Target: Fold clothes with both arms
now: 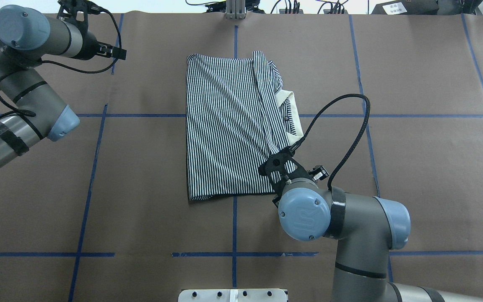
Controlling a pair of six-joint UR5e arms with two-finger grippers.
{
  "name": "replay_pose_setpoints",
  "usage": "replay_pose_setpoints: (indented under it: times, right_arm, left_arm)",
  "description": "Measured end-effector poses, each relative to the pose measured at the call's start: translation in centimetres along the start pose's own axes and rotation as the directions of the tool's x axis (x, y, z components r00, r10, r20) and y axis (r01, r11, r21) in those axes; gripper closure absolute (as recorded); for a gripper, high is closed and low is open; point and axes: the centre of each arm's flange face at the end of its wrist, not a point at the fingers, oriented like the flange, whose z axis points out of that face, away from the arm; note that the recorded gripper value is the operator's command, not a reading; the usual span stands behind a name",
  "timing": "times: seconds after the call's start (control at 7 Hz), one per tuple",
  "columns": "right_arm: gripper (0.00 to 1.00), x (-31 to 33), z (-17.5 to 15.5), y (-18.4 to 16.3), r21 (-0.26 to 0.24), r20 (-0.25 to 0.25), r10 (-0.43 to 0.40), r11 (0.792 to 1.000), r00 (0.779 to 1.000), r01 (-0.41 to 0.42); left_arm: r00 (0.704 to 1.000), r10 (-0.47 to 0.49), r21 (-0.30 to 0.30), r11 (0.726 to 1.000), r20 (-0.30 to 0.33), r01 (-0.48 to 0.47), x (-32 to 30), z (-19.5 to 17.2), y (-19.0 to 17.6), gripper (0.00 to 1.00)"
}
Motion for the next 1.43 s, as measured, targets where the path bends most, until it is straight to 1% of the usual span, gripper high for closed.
replay_pose_setpoints:
  times: [0.29,0.43,0.57,0.86,1.0,1.14,1.43]
  right_arm:
    - [0.31,0.7,-0.4,-4.6,0.016,0.004,0.048,0.999,0.999,-0.048]
    - [0.31,0.7,-0.3,-6.5,0.013,0.004,0.055,0.998,0.998,-0.055]
    - [0.31,0.8,-0.3,-7.4,0.005,0.014,0.049,0.999,0.999,-0.049]
    - [0.33,1.4,0.0,-6.8,-0.013,0.021,0.041,0.999,0.999,-0.04]
    - [0.39,1.4,0.5,-6.7,-0.021,0.015,0.039,0.999,0.999,-0.039]
    - [0.44,1.2,1.3,-7.5,-0.027,0.002,0.042,0.999,0.999,-0.042]
    - [0.5,0.2,3.4,-10.8,-0.029,-0.019,0.058,0.998,0.998,-0.058]
  left_arm:
    - [1.0,0.0,-0.001,1.0,0.0,0.0,0.0,0.0,0.0,0.0]
    - [1.0,0.0,-0.001,1.0,0.0,0.0,0.0,0.0,0.0,0.0]
    - [1.0,0.0,-0.001,1.0,0.0,0.0,0.0,0.0,0.1,0.0]
    - [1.0,0.001,-0.002,1.0,0.0,-0.001,0.0,0.1,0.1,0.0]
    - [1.0,0.001,-0.002,1.0,0.0,-0.001,0.0,0.1,0.1,0.0]
    - [1.0,0.001,-0.002,1.0,0.0,-0.001,0.0,0.1,0.1,0.0]
    - [1.0,0.001,-0.001,1.0,-0.001,-0.001,0.1,0.0,0.1,0.0]
